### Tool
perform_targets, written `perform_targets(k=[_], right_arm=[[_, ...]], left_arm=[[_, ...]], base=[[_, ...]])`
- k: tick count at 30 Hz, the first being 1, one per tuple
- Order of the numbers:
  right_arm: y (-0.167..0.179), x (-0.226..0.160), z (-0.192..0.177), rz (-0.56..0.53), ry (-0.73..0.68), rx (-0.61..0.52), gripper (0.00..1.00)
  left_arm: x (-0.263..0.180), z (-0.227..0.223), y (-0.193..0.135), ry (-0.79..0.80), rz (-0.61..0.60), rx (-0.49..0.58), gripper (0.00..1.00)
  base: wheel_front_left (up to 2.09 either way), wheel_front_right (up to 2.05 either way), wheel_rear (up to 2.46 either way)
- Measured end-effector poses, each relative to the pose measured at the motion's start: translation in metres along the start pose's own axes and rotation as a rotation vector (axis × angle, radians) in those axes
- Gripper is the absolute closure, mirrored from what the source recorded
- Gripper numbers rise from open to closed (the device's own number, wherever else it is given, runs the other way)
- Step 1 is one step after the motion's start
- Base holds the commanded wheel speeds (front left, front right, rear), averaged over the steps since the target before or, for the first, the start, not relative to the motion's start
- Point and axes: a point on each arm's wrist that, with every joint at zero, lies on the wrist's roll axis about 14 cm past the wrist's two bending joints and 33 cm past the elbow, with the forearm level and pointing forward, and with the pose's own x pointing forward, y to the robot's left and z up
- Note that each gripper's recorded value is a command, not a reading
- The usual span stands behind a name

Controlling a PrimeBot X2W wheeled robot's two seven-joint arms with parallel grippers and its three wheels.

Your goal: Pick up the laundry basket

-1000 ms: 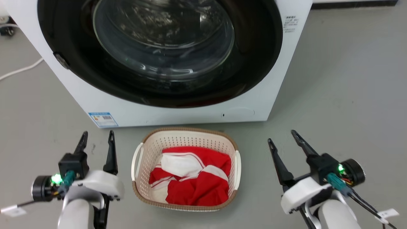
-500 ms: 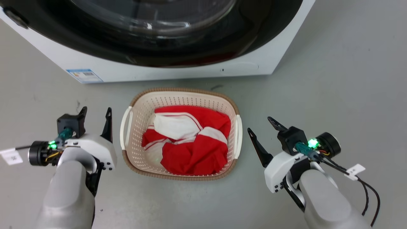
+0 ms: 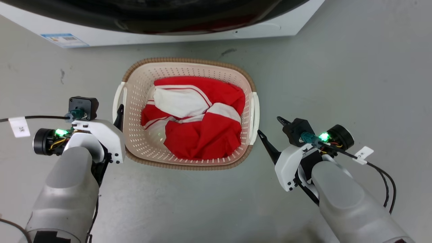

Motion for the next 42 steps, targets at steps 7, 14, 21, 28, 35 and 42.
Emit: perform_targets(k=[7, 14, 21, 28, 35, 42], right_arm=[[0.0, 0.014, -0.026, 0.027, 0.086, 0.02, 0.0], [-0.001, 0.027, -0.038, 0.045, 0.131, 0.035, 0.0], [-0.004, 0.043, -0.045, 0.052, 0.166, 0.062, 0.0], [-0.004, 0.058, -0.054, 0.065, 0.197, 0.078, 0.0], [-0.002, 0.07, -0.061, 0.078, 0.22, 0.092, 0.0], [-0.002, 0.078, -0.069, 0.085, 0.239, 0.102, 0.0]], left_arm=[[0.014, -0.028, 0.001, 0.099, -0.011, 0.004, 0.0], [0.025, -0.043, 0.004, 0.157, -0.016, 0.011, 0.0], [0.038, -0.052, 0.004, 0.196, -0.028, 0.024, 0.0], [0.048, -0.062, 0.002, 0.226, -0.041, 0.033, 0.0], [0.054, -0.074, 0.001, 0.26, -0.053, 0.04, 0.0], [0.059, -0.084, -0.002, 0.284, -0.063, 0.041, 0.0]], base=[[0.0, 0.0, 0.0], [0.0, 0.0, 0.0], [0.0, 0.0, 0.0], [0.0, 0.0, 0.0], [0.0, 0.0, 0.0], [0.0, 0.0, 0.0]])
